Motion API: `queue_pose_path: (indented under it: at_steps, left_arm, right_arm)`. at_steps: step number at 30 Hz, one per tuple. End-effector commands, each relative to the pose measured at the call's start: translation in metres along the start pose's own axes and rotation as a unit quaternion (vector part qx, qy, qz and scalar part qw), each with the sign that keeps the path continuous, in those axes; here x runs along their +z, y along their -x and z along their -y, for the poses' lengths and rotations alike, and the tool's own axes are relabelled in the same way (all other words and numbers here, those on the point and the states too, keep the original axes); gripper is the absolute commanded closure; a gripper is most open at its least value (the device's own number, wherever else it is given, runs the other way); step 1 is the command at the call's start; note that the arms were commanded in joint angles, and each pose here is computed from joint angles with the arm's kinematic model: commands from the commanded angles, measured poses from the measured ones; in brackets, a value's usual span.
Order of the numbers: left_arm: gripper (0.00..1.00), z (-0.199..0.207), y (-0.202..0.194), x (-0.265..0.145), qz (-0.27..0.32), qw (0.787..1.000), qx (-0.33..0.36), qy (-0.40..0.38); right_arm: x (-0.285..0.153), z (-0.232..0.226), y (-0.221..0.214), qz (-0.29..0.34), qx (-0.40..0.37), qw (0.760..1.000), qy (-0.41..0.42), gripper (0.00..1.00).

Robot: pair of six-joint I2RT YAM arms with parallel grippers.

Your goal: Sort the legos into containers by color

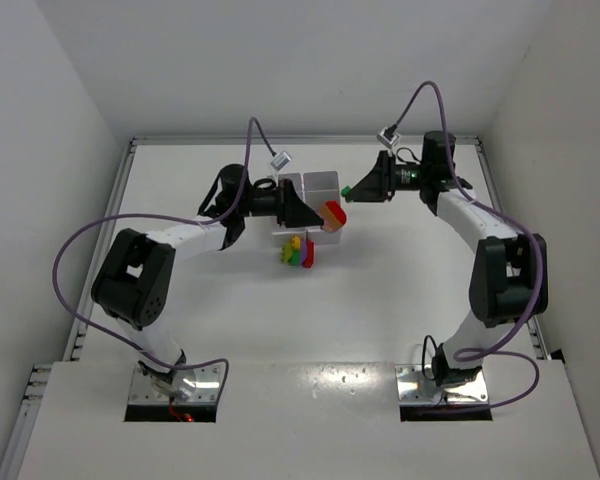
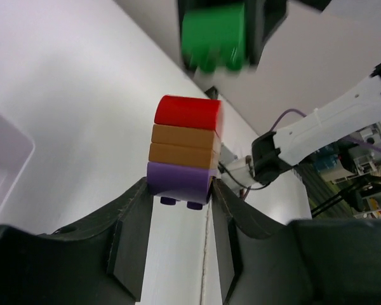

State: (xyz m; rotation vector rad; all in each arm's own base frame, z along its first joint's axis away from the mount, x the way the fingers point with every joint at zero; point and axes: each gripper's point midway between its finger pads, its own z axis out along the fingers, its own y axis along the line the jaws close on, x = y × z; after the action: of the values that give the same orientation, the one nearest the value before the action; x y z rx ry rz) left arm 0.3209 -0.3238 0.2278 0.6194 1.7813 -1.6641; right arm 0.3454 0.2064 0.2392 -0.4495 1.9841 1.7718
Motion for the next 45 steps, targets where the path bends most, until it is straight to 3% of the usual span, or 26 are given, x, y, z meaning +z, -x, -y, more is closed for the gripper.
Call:
queue_pose_path:
  at_steps: [1,8,11,12,14,20,32,43,45]
  left_arm:
    - [0.94,0.003,-0.007,-0.021,-0.001,0.999,0.044,0.023]
    - [0.95,0.001,-0.017,-0.047,-0.001,0.994,0.075,0.082]
    - [0.95,-0.011,-0.006,-0.063,0.019,0.983,0.101,0.150]
    - [0.95,-0.014,-0.004,-0.066,0.023,0.979,0.106,0.171]
    - [0.95,-0.028,0.009,-0.083,0.044,0.965,0.110,0.233]
    - [0.96,-0.043,0.044,-0.116,0.089,0.933,0.119,0.329]
    - [0.96,-0.052,0.055,-0.137,0.104,0.923,0.117,0.352]
    - [0.96,-0.059,0.055,-0.134,0.105,0.925,0.113,0.347]
    - [0.96,-0.059,0.055,-0.134,0.105,0.925,0.113,0.347]
  right_arm:
    - [-0.018,-0.010,0.033,0.028,-0.046,0.999,-0.001,1.00]
    - [-0.020,0.009,0.058,0.055,-0.053,0.997,-0.024,1.00]
    - [-0.019,0.037,0.086,0.094,-0.081,0.987,-0.105,1.00]
    - [-0.009,0.052,0.079,0.081,-0.055,0.986,-0.133,1.00]
    - [-0.010,0.076,0.102,0.092,-0.111,0.963,-0.228,1.00]
    - [0.027,0.123,0.100,0.037,-0.164,0.918,-0.360,1.00]
    - [0.052,0.170,0.081,-0.021,-0.193,0.887,-0.419,1.00]
    - [0.062,0.177,0.079,-0.030,-0.202,0.885,-0.419,1.00]
    - [0.059,0.179,0.081,-0.028,-0.202,0.880,-0.429,0.87]
